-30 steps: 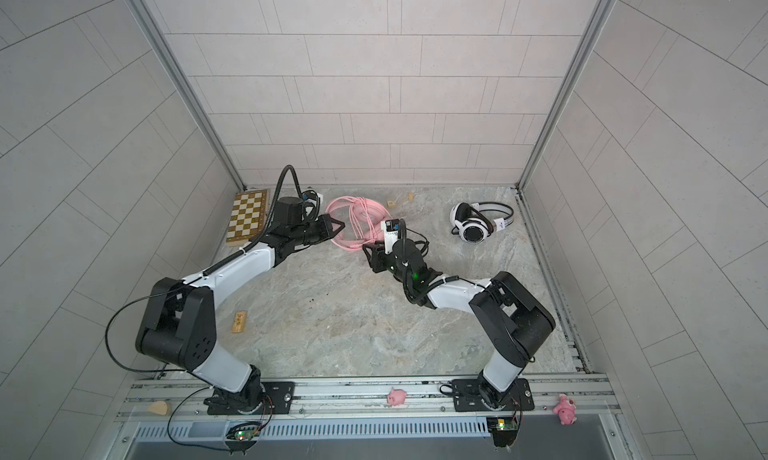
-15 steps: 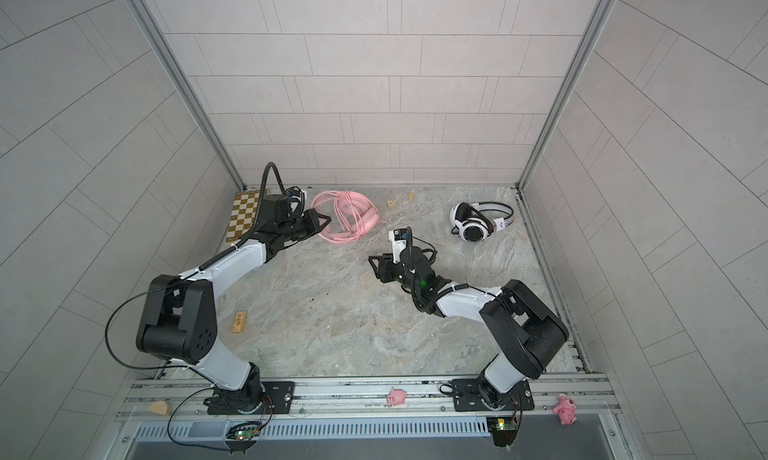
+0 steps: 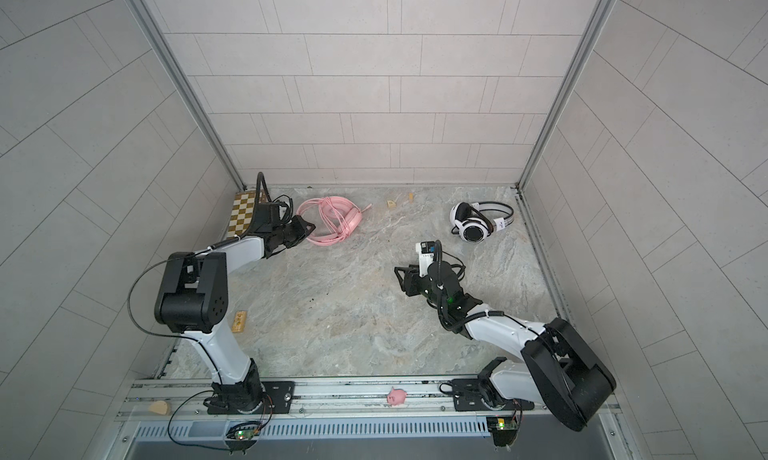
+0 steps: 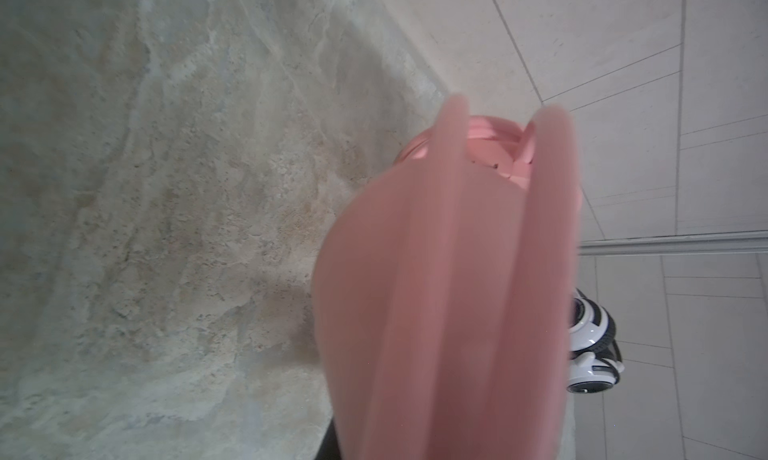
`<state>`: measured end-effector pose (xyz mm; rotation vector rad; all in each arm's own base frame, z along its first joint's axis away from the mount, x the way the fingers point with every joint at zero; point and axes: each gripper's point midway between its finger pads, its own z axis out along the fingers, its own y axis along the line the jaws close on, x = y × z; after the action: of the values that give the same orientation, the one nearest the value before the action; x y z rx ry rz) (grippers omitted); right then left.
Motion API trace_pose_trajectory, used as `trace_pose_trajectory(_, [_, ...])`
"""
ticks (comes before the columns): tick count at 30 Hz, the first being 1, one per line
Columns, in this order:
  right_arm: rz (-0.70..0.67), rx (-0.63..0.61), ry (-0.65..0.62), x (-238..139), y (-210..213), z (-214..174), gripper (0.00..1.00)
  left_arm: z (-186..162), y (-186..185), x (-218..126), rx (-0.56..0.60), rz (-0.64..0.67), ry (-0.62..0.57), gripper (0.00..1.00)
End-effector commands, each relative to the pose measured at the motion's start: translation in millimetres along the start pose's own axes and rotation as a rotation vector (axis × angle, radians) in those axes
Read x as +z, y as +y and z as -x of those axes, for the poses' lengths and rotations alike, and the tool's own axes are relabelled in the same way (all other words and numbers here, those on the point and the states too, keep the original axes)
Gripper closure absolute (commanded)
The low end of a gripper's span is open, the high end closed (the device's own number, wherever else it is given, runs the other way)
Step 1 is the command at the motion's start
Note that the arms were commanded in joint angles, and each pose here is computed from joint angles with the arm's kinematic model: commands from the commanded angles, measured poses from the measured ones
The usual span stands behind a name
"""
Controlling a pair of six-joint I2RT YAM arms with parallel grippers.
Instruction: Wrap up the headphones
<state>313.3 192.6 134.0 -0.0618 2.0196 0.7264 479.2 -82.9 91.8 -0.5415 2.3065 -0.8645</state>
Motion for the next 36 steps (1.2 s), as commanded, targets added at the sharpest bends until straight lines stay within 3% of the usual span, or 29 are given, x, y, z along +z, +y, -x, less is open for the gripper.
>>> trace_pose_trajectory(1, [-0.061,0.005,-0.009,-13.1,-20.7,3.1,0.46,6.7,-4.6,4.0,0.001,0.015,0.010,0.79])
trace_pose_trajectory(11, [-0.252,0.042,-0.083,-64.3,-74.4,41.3,0.46,-5.9,17.8,1.9,-0.020,0.126,0.056,0.43])
trace_pose_trajectory(12, [-0.282,0.036,-0.091,-70.7,-78.7,47.5,0.46,-7.8,17.1,0.2,-0.018,0.125,0.059,0.37])
trace_pose_trajectory(13, [-0.311,0.028,-0.093,-75.8,-82.7,52.1,0.45,-8.0,15.9,-2.9,-0.014,0.123,0.055,0.21])
trace_pose_trajectory(17, [-0.436,-0.002,-0.098,-95.3,-100.4,75.7,0.43,-9.1,15.1,-23.2,0.002,0.153,0.024,0.02])
trace_pose_trajectory(22, [-0.650,0.024,-0.158,-118.6,-138.4,93.6,0.32,-15.3,9.8,-61.2,0.000,0.143,-0.036,0.00])
trace_pose_trajectory(27, [-0.915,-0.003,-0.246,-150.9,-171.9,109.0,0.21,-16.6,0.0,-116.9,0.066,0.127,-0.217,0.00])
trace_pose_trajectory(32, [-1.167,-0.116,-0.287,-172.6,-204.6,112.0,0.16,-4.8,12.5,-171.5,0.186,0.265,-0.437,0.00])
trace_pose_trajectory(36, [-1.122,-0.196,-0.275,-152.3,-220.5,89.8,0.15,-0.8,34.9,-201.9,0.261,0.369,-0.627,0.00])
